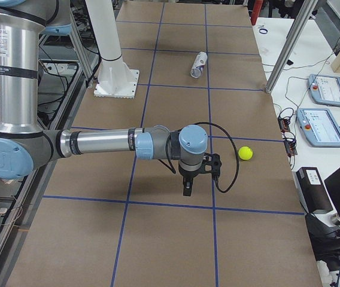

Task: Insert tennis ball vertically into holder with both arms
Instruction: 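Move the left gripper toward the clear tennis-ball can lying on its side, then lower the left gripper over the can's open end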

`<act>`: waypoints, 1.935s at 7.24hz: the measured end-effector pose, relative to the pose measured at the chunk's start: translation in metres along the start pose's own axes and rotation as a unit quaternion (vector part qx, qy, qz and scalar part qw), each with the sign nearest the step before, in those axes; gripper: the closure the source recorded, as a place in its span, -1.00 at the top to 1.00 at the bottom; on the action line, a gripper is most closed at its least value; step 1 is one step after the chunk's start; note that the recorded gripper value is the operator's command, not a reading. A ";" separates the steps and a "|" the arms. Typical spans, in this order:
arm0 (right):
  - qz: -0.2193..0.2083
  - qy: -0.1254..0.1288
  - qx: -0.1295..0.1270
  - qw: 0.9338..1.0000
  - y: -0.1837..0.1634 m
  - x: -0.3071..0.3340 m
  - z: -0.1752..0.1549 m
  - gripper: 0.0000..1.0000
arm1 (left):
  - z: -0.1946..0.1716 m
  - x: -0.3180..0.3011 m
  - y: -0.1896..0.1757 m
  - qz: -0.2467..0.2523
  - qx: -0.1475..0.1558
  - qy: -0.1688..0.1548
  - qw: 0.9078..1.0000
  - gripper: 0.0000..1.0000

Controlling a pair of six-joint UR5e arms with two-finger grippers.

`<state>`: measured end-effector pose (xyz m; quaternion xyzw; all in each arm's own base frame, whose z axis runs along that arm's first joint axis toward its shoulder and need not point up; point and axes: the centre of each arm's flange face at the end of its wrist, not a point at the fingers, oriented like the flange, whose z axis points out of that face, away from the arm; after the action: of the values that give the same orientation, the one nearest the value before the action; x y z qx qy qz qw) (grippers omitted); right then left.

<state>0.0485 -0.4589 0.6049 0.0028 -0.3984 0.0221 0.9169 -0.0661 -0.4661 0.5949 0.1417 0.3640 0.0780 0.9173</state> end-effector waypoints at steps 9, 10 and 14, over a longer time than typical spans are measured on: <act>-0.010 -0.014 0.009 1.000 -0.012 -0.014 -0.009 0.99 | 0.018 0.517 -0.213 0.445 0.061 0.153 0.880 0.98; -0.011 -0.018 0.010 1.000 -0.013 -0.016 -0.010 0.99 | 0.017 0.572 -0.216 0.503 0.060 0.123 0.853 0.98; -0.010 -0.024 0.008 1.000 -0.015 -0.016 -0.009 0.99 | 0.081 0.680 -0.171 0.664 0.034 -0.022 0.746 0.97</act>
<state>0.0444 -0.4744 0.5872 0.0141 -0.4196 0.0158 0.9074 0.4884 -0.4770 0.1583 0.3805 0.1600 0.6519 0.6361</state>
